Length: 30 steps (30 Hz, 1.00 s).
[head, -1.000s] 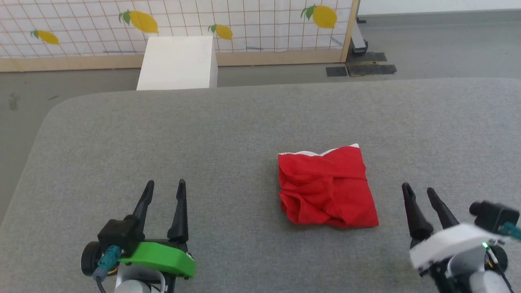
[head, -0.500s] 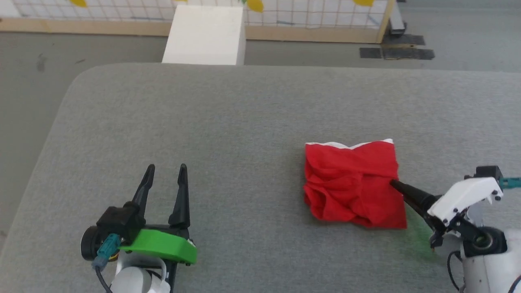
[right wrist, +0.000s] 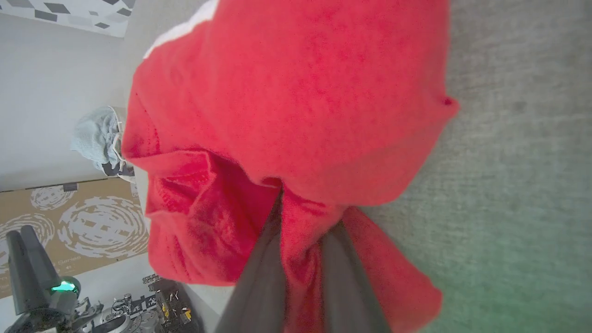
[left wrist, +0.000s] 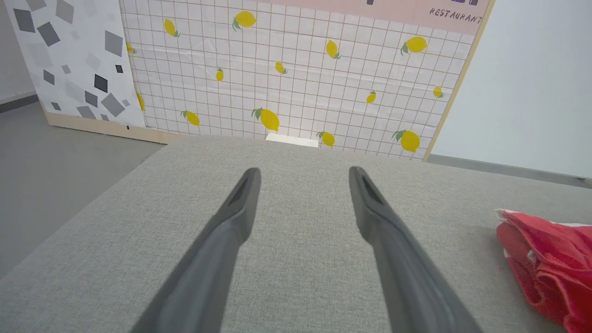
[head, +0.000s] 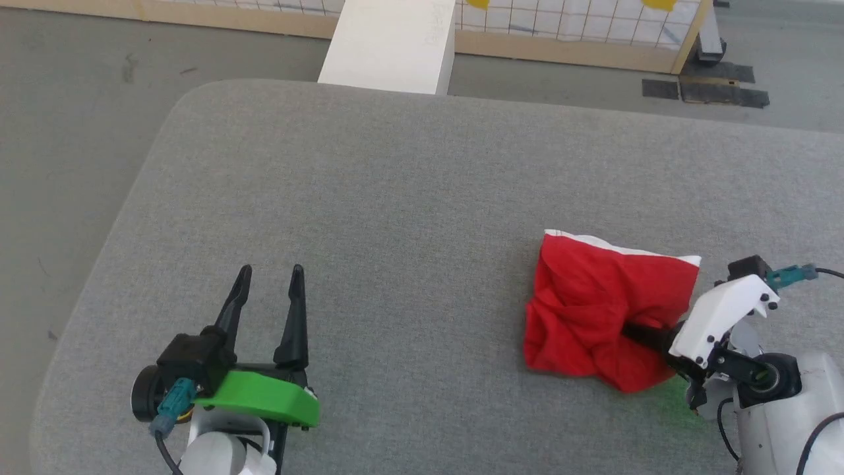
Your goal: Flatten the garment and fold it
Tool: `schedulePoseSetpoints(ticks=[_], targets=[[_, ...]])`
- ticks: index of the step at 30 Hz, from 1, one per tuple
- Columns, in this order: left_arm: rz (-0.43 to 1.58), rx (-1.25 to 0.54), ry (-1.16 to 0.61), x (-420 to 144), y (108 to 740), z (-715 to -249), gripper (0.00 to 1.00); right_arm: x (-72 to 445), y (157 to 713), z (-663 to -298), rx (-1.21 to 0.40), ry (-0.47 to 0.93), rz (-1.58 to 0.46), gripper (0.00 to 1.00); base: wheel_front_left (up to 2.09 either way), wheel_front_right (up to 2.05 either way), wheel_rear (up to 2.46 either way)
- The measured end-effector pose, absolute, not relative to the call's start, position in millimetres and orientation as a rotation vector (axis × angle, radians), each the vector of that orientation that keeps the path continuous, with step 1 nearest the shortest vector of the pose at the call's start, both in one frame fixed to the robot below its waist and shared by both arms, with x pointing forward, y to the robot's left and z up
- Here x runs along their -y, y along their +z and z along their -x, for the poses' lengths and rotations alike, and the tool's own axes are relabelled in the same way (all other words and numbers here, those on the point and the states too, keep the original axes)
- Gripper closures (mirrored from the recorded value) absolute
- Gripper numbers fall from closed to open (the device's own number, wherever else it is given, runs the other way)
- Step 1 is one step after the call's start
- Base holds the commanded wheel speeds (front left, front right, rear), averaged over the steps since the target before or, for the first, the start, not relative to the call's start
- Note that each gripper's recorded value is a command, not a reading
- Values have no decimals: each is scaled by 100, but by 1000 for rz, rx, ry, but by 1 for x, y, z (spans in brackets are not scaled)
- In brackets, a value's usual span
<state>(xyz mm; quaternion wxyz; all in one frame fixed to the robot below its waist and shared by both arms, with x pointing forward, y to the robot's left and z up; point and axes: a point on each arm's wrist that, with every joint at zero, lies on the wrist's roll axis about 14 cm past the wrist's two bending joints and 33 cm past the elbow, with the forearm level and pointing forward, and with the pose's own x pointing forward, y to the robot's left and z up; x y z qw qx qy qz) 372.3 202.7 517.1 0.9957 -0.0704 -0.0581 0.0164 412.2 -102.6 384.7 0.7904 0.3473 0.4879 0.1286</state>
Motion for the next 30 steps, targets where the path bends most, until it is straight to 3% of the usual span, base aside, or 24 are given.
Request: schedulePoseSetpoints(ticks=[6,11,18,30], targets=[[145,121,14,-196,518,-375,0,119,402,-418,-968,272,-529,100,0,0,0],[135,123,-43,-178,519,-386,0,175,418,-422,-887,180,-184,100,0,0,0],[139,150,-175,-135,527,-413,0,254,431,-412,-862,18,132,100,0,0,0],[131,169,-397,-65,522,-462,0,363,448,-395,-784,-261,253,100,0,0,0]])
